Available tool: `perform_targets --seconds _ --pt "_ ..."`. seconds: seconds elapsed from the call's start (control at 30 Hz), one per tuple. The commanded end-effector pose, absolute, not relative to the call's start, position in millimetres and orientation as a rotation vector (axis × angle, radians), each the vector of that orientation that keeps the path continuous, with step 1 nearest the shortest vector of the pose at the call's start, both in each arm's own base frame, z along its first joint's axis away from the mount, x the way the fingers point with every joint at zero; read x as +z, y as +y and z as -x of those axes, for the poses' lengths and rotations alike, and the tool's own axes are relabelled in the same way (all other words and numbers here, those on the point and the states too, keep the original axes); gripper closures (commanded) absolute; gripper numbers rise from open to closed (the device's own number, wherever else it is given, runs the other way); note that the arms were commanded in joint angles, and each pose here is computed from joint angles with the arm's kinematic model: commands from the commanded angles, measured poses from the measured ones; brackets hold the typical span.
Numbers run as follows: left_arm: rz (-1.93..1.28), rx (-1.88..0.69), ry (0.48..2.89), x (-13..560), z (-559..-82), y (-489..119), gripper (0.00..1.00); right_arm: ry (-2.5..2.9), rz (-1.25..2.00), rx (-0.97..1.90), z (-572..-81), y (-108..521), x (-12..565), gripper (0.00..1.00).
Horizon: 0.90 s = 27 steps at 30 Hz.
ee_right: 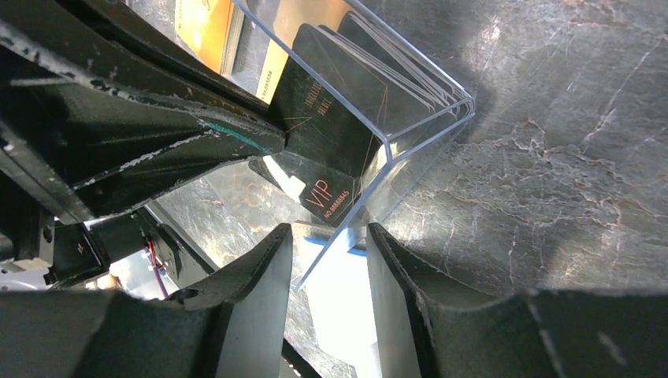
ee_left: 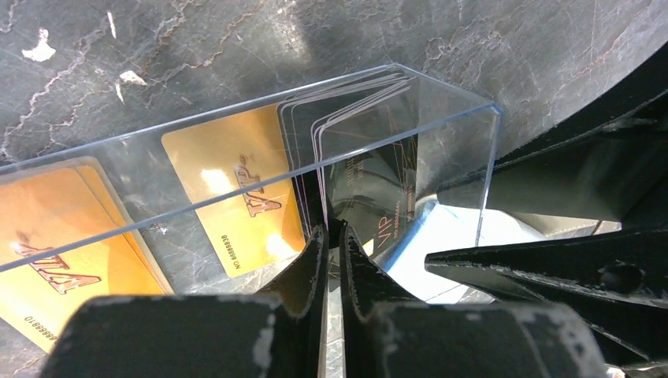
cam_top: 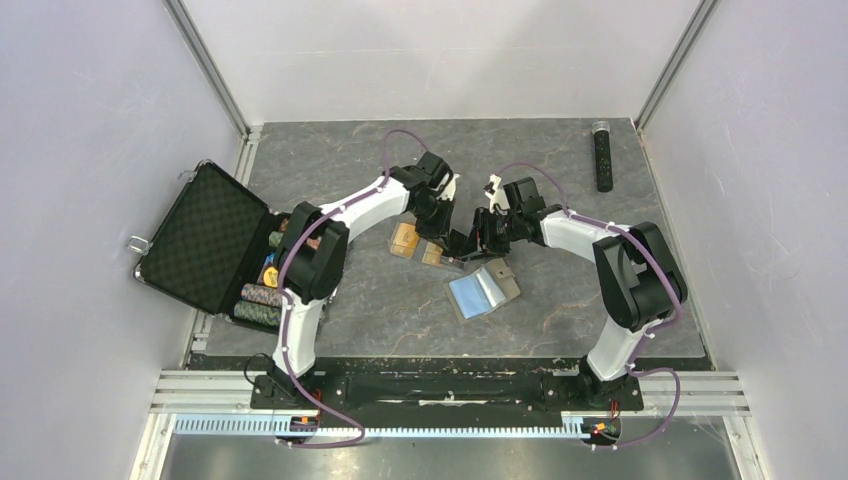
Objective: Put the credit cards into the card holder
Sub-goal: Pick up the credit card from the storage box.
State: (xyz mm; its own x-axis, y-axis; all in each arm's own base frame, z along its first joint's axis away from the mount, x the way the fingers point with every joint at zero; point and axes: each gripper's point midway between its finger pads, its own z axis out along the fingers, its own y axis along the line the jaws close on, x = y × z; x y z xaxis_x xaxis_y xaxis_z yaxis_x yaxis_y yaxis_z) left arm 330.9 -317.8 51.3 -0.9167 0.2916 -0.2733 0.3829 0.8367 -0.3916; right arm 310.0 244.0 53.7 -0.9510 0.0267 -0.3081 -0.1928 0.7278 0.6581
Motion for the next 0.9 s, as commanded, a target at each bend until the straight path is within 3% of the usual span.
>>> perform_targets --seconds 0.0,0.2,0.5,0.87 --pt "-0.652 -0.541 2.787 47 -335 -316 0.89 2.593 0.163 1.057 -314 246 62 0.58" --pt "-0.73 -0.456 2.77 47 -335 -317 0.9 2.593 0.165 1.056 -314 246 62 0.58" --pt "-0.768 -0.386 2.773 43 -336 -314 0.78 2.596 0.166 1.057 -313 246 61 0.58" --pt "-0.779 -0.434 2.751 56 -335 -323 0.93 2.598 0.164 1.056 -311 245 60 0.58"
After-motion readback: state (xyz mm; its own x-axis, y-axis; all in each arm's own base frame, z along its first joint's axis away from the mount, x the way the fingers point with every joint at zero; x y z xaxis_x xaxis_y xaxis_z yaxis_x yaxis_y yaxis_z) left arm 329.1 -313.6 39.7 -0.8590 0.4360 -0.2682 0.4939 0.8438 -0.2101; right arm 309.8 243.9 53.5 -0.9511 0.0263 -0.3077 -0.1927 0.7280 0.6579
